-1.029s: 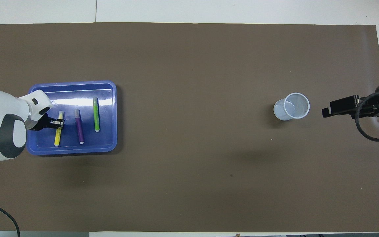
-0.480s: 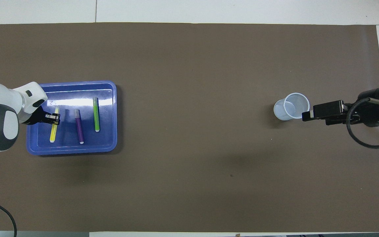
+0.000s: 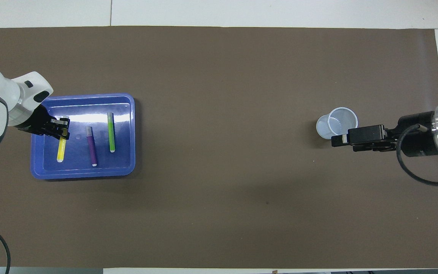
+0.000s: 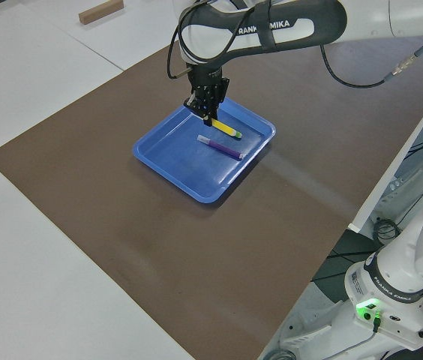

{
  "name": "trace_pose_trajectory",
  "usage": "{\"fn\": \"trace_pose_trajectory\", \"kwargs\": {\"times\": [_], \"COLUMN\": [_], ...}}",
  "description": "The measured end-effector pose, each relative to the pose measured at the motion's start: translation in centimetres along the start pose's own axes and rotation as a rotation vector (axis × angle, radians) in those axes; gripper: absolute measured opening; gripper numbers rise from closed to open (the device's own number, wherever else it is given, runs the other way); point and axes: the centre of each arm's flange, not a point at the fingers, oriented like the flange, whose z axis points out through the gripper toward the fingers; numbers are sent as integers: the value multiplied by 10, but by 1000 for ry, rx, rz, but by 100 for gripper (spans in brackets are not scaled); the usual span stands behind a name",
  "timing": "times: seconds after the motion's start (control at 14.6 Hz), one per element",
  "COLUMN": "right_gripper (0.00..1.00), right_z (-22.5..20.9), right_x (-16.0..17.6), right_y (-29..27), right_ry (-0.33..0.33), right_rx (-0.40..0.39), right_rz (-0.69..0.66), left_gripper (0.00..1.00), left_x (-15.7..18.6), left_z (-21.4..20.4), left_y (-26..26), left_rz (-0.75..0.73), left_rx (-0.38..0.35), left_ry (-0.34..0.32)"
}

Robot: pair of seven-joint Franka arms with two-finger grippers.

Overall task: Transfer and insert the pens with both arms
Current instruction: 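Lift the yellow pen with the left gripper while the right gripper approaches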

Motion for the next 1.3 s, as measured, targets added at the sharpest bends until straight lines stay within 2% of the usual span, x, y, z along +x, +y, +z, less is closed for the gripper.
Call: {"fn": "trace_pose_trajectory", "kwargs": {"times": [0.14, 0.34, 0.48, 0.55, 0.82, 1.1, 1.3], "right_gripper": [100, 100, 100, 100, 100, 100, 100], "right_z": [15, 29, 33, 36, 64, 77, 86], "right_x": [-6, -18, -24, -26, -31, -32, -34], "right_y": [-10, -13, -15, -19, -57, -75, -90], "right_ry": [-21, -32, -15, -7, 15, 37, 62], "right_rx": [50, 131, 215, 230, 223, 214, 209], "right_rz": [-2, 35, 99, 110, 138, 161, 155], "left_gripper": [17, 17, 17, 17, 17, 17, 17], "left_x": [-8, -29, -50, -61, -80, -94, -103], "left_z": [-25, -56, -73, -80, -100, -94, -86], "left_y": [45, 124, 170, 190, 238, 299, 327], "left_rz": [-147, -405, -587, -666, -920, -1140, -1268], "left_rx": [-34, -131, -184, -215, -358, -479, -562], "left_ry": [-40, -64, -86, -103, -143, -157, -210]}}
